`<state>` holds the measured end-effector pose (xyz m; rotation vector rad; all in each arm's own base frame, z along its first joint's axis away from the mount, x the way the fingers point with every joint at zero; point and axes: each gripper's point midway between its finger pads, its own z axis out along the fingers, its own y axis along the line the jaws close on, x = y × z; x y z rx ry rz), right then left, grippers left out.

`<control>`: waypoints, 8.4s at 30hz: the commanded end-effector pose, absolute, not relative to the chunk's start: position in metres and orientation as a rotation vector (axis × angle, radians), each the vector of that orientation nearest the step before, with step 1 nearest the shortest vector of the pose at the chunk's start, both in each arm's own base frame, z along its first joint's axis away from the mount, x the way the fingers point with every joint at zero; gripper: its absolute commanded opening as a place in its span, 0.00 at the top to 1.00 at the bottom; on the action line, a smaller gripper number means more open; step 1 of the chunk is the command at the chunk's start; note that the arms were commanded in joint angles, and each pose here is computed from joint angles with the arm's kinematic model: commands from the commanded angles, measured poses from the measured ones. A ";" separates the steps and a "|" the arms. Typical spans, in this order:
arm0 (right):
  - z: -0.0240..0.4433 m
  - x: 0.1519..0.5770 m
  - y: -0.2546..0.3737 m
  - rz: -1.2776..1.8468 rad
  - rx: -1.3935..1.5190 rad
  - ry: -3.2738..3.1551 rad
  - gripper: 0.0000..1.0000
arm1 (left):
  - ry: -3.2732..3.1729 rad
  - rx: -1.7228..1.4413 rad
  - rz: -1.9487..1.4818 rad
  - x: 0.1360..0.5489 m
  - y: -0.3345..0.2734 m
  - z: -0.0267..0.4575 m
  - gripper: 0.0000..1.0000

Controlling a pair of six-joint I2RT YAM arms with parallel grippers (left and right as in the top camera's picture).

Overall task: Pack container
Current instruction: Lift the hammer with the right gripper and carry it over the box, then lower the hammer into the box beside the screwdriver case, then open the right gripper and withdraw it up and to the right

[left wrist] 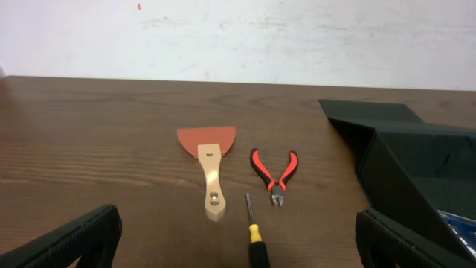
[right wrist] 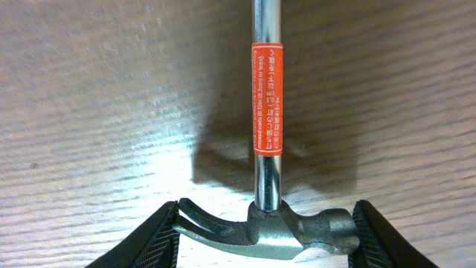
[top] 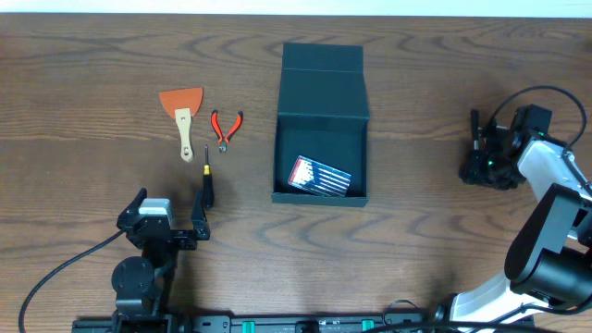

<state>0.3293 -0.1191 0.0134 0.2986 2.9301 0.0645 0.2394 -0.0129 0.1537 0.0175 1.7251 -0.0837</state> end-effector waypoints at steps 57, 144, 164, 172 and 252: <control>0.142 0.386 0.153 0.193 -0.818 2.688 0.92 | 1.724 0.037 -0.080 0.239 -0.015 0.152 0.01; 0.065 0.308 0.179 0.224 -1.150 2.812 0.66 | 1.724 0.037 -0.080 0.239 -0.015 0.152 0.01; 0.049 0.310 0.180 0.225 -1.138 2.805 0.71 | 1.724 0.037 -0.080 0.239 -0.015 0.152 0.01; 0.041 0.309 0.185 0.271 -1.131 2.788 0.70 | 1.724 0.037 -0.080 0.239 -0.015 0.152 0.01; 0.237 0.413 -0.109 -0.507 0.558 2.602 0.01 | 1.724 0.037 -0.080 0.239 -0.015 0.152 0.01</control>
